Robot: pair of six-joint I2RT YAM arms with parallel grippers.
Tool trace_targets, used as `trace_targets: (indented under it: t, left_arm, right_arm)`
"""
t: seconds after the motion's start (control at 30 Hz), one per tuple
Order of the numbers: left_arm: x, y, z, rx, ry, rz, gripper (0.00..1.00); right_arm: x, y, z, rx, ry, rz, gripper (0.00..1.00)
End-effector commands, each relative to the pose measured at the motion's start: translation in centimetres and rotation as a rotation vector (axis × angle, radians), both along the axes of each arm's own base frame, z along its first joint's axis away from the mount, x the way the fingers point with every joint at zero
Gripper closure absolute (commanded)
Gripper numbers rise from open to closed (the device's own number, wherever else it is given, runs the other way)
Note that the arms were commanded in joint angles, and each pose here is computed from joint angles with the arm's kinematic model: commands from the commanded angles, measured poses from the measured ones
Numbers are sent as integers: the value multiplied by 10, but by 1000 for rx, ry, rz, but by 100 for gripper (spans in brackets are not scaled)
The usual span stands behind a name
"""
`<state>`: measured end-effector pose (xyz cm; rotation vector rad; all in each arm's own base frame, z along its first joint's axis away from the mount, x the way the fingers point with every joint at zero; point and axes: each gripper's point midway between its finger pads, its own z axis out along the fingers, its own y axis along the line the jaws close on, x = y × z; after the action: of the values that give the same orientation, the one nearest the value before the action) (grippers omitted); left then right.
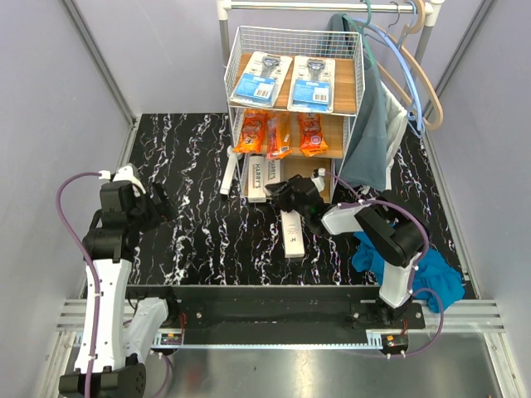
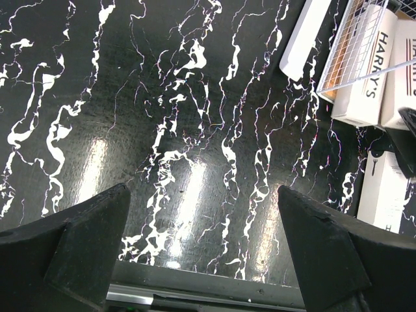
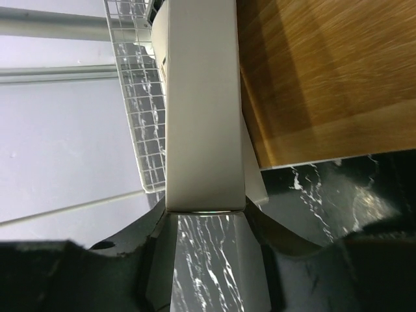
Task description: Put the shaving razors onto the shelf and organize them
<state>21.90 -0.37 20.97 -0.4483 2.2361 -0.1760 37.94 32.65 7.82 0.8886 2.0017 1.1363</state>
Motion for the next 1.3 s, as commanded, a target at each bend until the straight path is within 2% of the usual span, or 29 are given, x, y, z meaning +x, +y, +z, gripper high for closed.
trace_targets:
  t: [0.0, 0.1, 0.13, 0.2, 0.23, 0.57, 0.7, 0.83, 1.07, 1.27]
  left_arm:
    - [5, -5, 12, 0, -55, -35, 1]
    - [4, -5, 13, 0, -59, -38, 1]
    - [4, -5, 14, 2, -62, -36, 1]
    - [4, -5, 13, 0, -59, -38, 1]
    - [4, -5, 13, 0, -58, -39, 1]
    - [4, -8, 13, -7, -57, -58, 1]
    - [4, -10, 14, -10, -59, -66, 1]
    - [4, -10, 13, -11, -56, -70, 1]
    - [4, -11, 11, -15, -46, -77, 1]
    - [8, -21, 5, -41, -12, -136, 1]
  right_arm:
    - [7, 16, 11, 135, -9, 22, 92]
    - [7, 18, 6, 119, -2, 35, 87]
    - [7, 19, 8, 118, -3, 40, 77]
    - [6, 20, 6, 113, 8, 47, 68]
    - [6, 20, 6, 112, 17, 46, 59]
    - [-12, 9, 6, 86, 65, 51, 23]
    - [-20, 0, 14, 32, 76, 60, 3]
    - [-24, -1, 29, -19, 56, 95, 0]
    - [-36, 1, 51, -24, 31, 161, 0]
    - [-46, -4, 70, -59, -7, 202, 0]
